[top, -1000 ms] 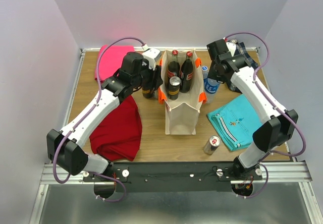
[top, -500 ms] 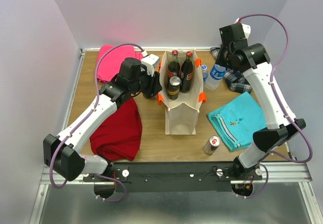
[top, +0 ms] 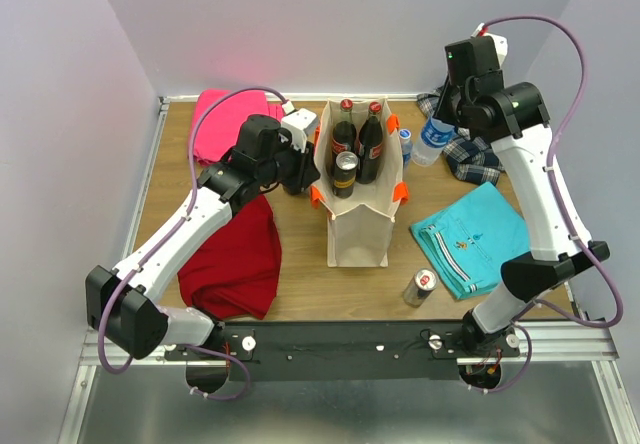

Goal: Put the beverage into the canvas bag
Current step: Pick up the drink from the center of the board, then place the drink in the canvas bag.

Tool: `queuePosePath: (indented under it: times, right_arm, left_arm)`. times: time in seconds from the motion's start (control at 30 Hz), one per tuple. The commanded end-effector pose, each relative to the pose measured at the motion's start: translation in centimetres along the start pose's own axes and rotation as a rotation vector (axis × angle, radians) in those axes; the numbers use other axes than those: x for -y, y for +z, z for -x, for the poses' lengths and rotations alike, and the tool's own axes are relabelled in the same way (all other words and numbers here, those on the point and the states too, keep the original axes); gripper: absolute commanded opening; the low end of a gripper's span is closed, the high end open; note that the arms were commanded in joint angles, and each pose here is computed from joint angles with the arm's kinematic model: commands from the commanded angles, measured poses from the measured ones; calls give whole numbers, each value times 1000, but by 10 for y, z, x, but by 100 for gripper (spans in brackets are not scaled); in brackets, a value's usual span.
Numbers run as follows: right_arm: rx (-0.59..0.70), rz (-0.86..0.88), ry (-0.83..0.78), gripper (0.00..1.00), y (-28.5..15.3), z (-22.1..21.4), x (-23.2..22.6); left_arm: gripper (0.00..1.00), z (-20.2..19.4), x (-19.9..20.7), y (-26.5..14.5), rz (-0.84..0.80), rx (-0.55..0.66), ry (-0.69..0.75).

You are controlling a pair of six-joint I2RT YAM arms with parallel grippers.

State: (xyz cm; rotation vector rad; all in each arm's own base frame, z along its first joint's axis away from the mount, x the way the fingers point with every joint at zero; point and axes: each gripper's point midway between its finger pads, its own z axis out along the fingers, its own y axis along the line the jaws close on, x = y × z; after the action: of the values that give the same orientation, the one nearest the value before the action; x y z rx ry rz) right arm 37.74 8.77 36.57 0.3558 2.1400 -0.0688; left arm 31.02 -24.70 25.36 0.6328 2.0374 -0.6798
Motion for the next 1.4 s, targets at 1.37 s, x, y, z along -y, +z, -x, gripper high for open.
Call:
queuePosePath:
  times: [1.37]
  right_arm:
    - [522,429,164,1,-131,141,-25]
  left_arm:
    - [14,14,25,13,-130,23,-22]
